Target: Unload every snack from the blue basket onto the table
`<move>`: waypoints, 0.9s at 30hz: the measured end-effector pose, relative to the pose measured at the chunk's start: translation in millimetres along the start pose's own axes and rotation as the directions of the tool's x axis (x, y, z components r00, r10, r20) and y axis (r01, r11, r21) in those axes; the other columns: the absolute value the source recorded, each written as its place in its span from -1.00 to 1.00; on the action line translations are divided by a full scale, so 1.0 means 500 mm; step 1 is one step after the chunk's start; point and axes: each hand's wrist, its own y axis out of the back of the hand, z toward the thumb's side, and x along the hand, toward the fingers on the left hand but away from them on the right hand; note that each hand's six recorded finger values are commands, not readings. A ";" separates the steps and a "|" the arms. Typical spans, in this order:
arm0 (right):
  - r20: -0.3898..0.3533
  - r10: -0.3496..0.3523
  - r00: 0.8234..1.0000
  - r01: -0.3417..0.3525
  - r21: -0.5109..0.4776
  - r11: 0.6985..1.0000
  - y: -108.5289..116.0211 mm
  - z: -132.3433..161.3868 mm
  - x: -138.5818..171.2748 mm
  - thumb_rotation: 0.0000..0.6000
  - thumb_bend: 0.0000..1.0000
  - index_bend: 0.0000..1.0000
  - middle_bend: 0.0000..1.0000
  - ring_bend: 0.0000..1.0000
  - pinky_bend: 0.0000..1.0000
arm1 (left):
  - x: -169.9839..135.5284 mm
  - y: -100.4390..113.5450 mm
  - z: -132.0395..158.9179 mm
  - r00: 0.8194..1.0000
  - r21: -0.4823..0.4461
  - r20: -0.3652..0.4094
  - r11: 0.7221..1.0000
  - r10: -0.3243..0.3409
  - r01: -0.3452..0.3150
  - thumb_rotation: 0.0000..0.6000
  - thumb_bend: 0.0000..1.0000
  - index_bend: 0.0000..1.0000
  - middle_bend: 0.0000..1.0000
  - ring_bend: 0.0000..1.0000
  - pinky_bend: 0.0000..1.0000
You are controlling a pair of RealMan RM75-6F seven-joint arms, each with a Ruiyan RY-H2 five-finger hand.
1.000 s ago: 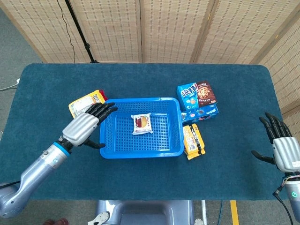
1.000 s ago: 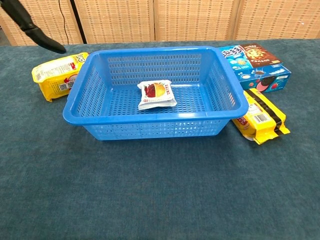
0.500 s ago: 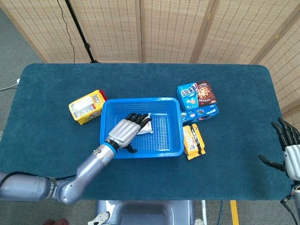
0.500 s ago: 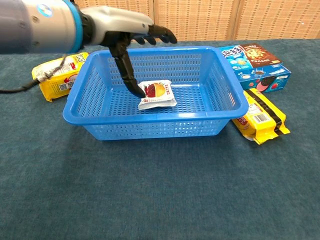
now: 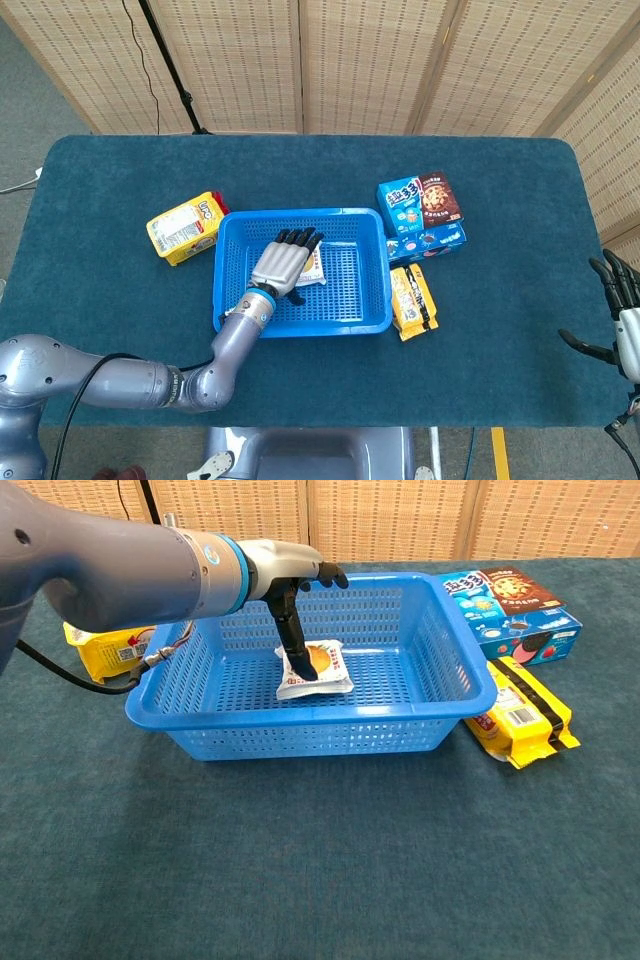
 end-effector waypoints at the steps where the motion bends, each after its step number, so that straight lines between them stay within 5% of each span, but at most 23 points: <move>1: -0.001 0.000 1.000 0.000 -0.001 1.000 0.000 0.000 0.000 1.00 -1.00 -0.92 -1.00 -1.00 -0.84 | 0.007 -0.003 -0.001 1.000 0.000 -0.007 1.000 -0.005 0.005 1.00 -1.00 -1.00 -1.00 -1.00 -1.00; 24: 0.006 -0.006 1.000 0.006 -0.011 1.000 0.004 -0.003 -0.003 1.00 -1.00 -0.91 -1.00 -1.00 -0.84 | 0.107 -0.074 0.025 0.995 -0.008 -0.026 0.995 -0.101 0.101 1.00 -1.00 -1.00 -1.00 -1.00 -1.00; 27: 0.006 -0.002 1.000 0.002 -0.018 1.000 0.003 -0.004 -0.003 1.00 -1.00 -0.91 -1.00 -1.00 -0.84 | 0.113 -0.075 0.025 0.995 -0.010 -0.036 0.995 -0.095 0.094 1.00 -0.98 -1.00 -1.00 -1.00 -0.81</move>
